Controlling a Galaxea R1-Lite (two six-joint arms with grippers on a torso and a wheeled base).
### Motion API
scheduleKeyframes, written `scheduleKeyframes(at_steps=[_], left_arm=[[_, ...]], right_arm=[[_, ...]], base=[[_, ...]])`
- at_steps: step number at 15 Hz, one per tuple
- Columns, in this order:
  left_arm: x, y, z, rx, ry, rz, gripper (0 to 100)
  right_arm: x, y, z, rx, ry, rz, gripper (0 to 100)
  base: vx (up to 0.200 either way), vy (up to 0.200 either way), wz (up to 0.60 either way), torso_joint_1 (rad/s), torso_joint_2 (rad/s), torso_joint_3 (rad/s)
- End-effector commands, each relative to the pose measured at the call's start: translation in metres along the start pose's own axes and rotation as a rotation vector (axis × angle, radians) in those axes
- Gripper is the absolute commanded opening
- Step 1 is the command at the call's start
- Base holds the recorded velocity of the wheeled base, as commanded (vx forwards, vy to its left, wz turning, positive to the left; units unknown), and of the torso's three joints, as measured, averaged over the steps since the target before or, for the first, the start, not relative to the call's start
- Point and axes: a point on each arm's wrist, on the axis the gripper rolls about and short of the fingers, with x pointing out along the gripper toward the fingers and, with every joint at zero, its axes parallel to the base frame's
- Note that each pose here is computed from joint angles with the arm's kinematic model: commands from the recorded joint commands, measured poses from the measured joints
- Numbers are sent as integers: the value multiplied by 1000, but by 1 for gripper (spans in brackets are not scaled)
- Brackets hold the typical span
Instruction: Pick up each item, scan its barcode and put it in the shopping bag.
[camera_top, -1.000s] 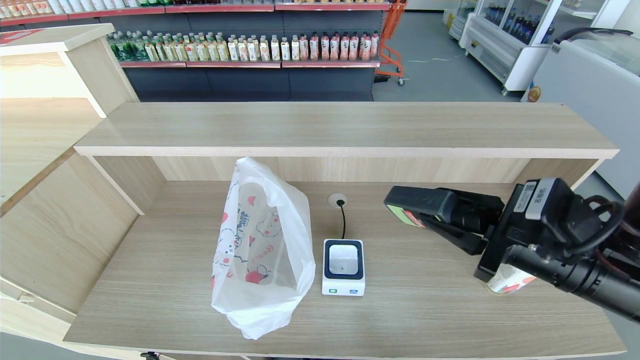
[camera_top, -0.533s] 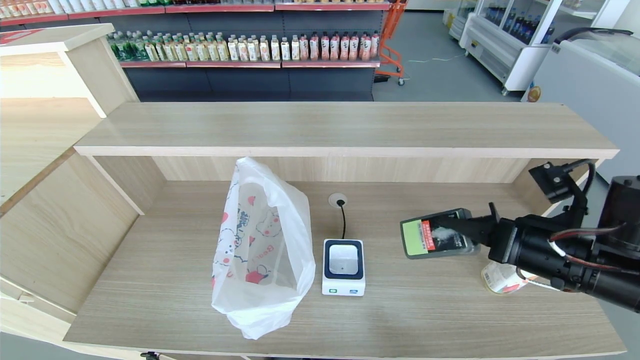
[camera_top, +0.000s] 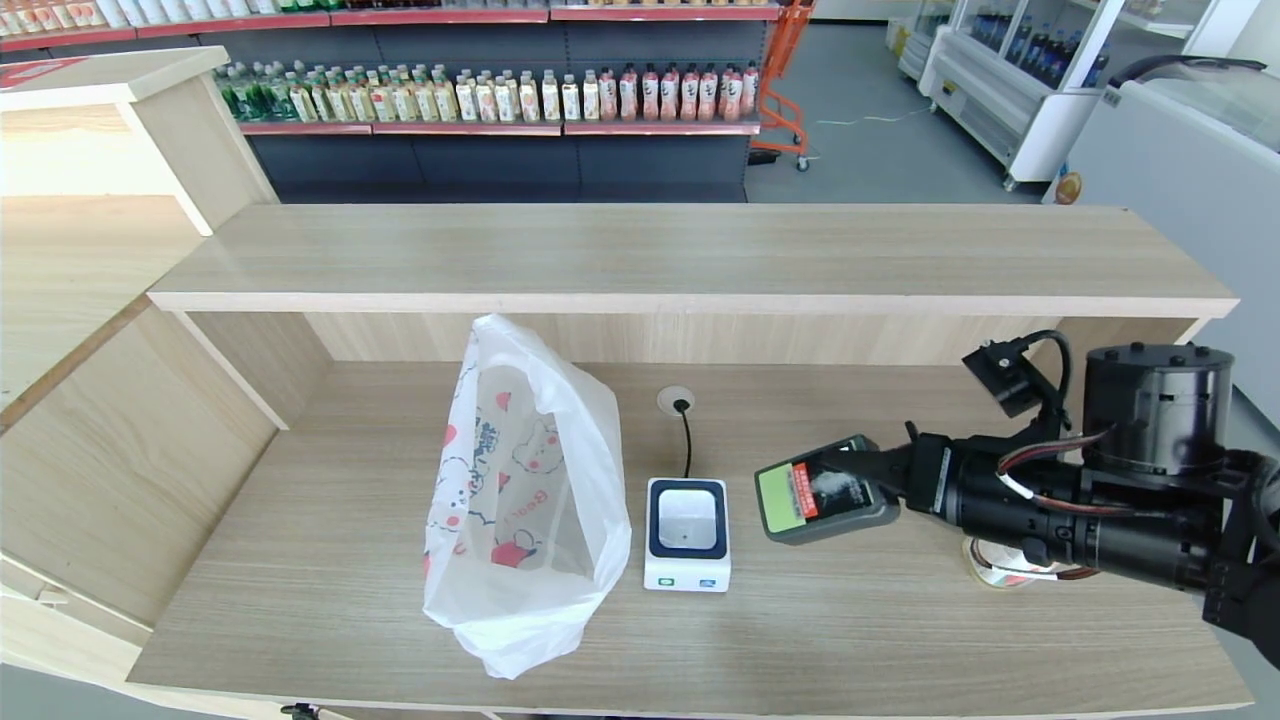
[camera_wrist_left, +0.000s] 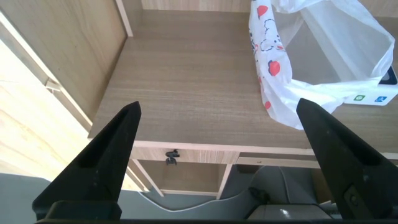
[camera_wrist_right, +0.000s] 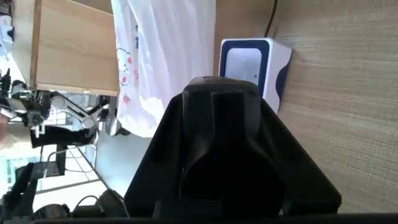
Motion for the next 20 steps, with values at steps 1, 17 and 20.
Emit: scheduleKeyframes(at_steps=[1,17,20], left_arm=[[0,0,0,-2,0,0,100],[0,0,0,-7,0,0,100],[0,0,0,-7,0,0,100]], right_arm=[[3,0,-3,2,16,1,0],[53,-42,-30,-186,168,-112,0],[77,-49,-25,-187,160,-124,0]], base=[[0,0,0,0,0,0],[0,75,0,1,1,1],[0,0,0,0,0,0]])
